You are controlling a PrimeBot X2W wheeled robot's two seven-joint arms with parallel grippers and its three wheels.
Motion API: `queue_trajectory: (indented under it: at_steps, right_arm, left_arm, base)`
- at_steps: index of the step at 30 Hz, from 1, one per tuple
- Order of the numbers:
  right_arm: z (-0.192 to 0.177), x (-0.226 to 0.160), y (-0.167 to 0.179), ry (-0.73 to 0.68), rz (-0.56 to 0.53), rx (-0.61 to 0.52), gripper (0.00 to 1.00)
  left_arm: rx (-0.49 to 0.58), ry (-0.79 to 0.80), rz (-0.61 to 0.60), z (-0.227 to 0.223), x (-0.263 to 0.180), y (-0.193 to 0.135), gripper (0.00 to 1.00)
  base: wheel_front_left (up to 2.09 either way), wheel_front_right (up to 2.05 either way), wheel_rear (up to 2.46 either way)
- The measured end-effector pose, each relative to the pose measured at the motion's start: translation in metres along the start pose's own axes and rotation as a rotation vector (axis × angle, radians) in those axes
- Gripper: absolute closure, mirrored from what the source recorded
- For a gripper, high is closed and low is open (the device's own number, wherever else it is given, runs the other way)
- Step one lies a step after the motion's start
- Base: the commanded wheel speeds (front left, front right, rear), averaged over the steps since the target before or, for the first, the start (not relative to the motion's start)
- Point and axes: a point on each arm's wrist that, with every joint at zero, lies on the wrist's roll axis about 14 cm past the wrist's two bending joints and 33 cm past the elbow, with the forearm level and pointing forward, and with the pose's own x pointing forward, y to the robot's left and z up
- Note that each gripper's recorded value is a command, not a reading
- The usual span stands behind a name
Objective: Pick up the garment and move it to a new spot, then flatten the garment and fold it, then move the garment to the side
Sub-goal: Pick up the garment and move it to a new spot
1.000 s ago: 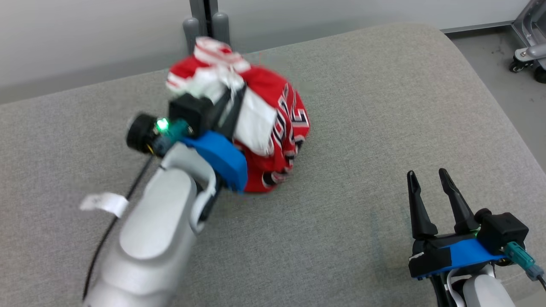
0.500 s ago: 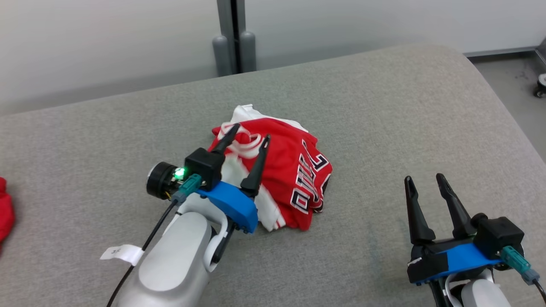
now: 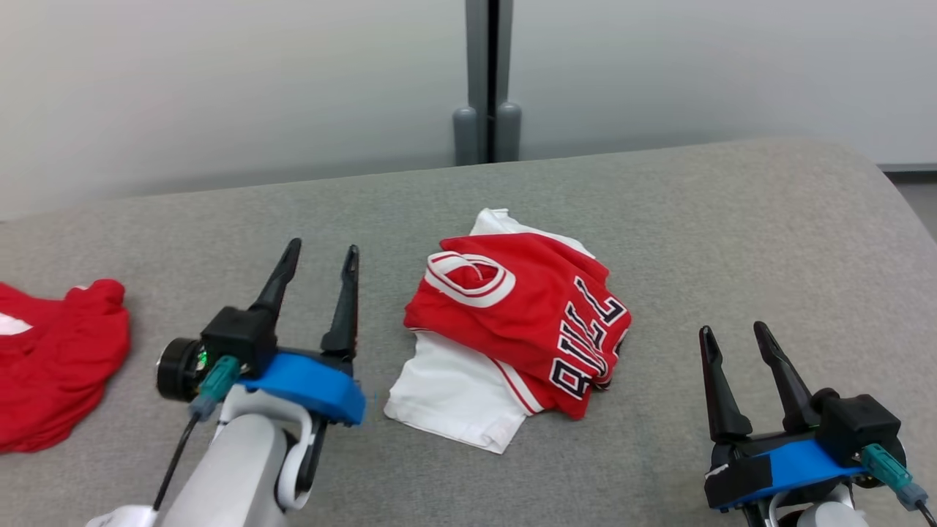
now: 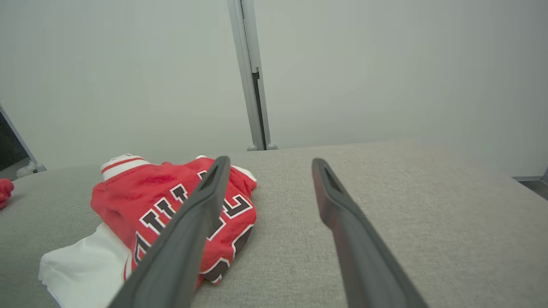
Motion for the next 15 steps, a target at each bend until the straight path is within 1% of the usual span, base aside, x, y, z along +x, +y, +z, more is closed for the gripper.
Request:
queue_trajectory:
  at_steps: [6,10,15]
  right_arm:
    - [0.002,0.004,0.014,-0.005,0.043,-0.002,0.00]
    - [0.003,0.006,0.024,-0.006,0.072,-0.004,0.00]
    - [0.006,0.006,0.030,-0.012,0.089,-0.003,0.00]
  left_arm:
    - [0.012,-0.031,0.139,0.008,-0.038,0.040,0.00]
    - [0.021,-0.034,0.211,0.008,-0.062,0.057,0.00]
    - [0.021,-0.021,0.282,0.003,-0.090,0.070,0.00]
  base:
    - [0.00,0.00,0.00]
    - [0.00,0.00,0.00]
    - [0.00,0.00,0.00]
